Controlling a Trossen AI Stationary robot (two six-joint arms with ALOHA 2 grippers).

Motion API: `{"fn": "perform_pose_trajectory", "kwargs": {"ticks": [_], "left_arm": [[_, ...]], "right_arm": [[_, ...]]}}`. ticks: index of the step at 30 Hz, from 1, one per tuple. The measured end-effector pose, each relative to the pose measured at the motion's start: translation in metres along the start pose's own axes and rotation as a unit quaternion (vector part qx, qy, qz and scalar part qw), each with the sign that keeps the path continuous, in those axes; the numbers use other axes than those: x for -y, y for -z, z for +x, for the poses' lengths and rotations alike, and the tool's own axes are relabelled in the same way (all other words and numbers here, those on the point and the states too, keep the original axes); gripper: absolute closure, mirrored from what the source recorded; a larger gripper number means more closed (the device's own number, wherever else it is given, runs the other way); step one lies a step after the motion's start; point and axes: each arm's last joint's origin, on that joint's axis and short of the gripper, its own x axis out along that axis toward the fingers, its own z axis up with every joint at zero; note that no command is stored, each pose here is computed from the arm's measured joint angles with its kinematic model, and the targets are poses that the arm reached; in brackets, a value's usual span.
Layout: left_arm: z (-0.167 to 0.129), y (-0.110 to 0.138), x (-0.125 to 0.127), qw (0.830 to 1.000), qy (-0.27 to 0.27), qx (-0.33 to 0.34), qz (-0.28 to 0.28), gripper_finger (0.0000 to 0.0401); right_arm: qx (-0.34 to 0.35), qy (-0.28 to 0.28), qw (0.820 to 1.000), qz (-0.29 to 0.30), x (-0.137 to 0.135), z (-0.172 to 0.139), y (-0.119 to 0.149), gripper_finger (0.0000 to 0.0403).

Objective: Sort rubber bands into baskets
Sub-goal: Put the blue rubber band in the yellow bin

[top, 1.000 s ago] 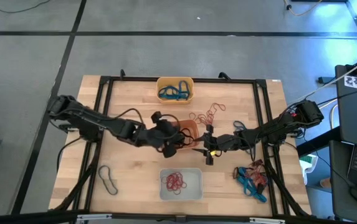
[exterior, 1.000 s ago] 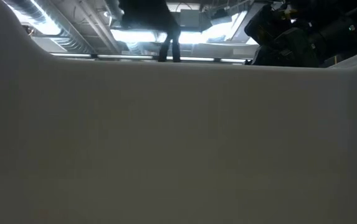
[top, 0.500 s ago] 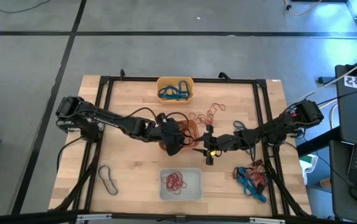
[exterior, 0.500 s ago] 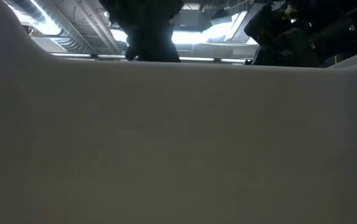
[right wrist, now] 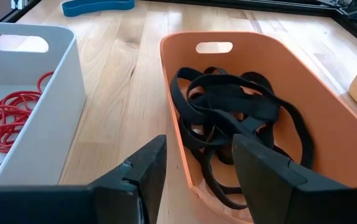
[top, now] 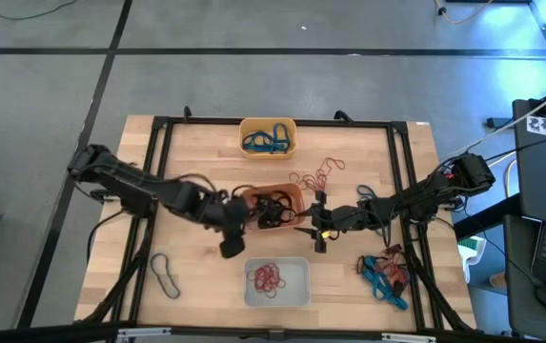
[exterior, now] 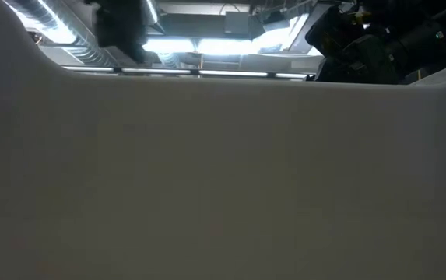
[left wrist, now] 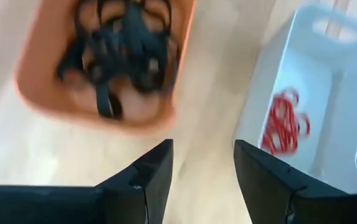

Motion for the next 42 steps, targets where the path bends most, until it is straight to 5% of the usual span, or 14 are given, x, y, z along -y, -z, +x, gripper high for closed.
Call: {"fn": "perform_pose_trajectory", "kwargs": {"ticks": [7,18,31,42], "left_arm": [[-0.009,0.048,0.025,0.994,-0.027,-0.085,-0.061,0.0235],[-0.023,0.108,0.046,0.973,-0.073,-0.123,-0.184,0.0235],[-0.004,0.172,0.028,0.919,-0.178,-0.199,-0.29,0.0235],[0.021,0.205,0.01,0.891,-0.201,-0.239,-0.33,0.0235]], "right_arm": [[0.001,0.0,1.0,0.0,0.0,0.0,0.0,0.0221],[0.002,0.0,1.0,0.004,0.0,0.0,0.0,0.0221],[0.002,0.0,1.0,0.005,0.0,0.0,0.0,0.0221],[0.002,0.001,1.0,0.005,0.0,0.0,0.0,0.0221]]}}
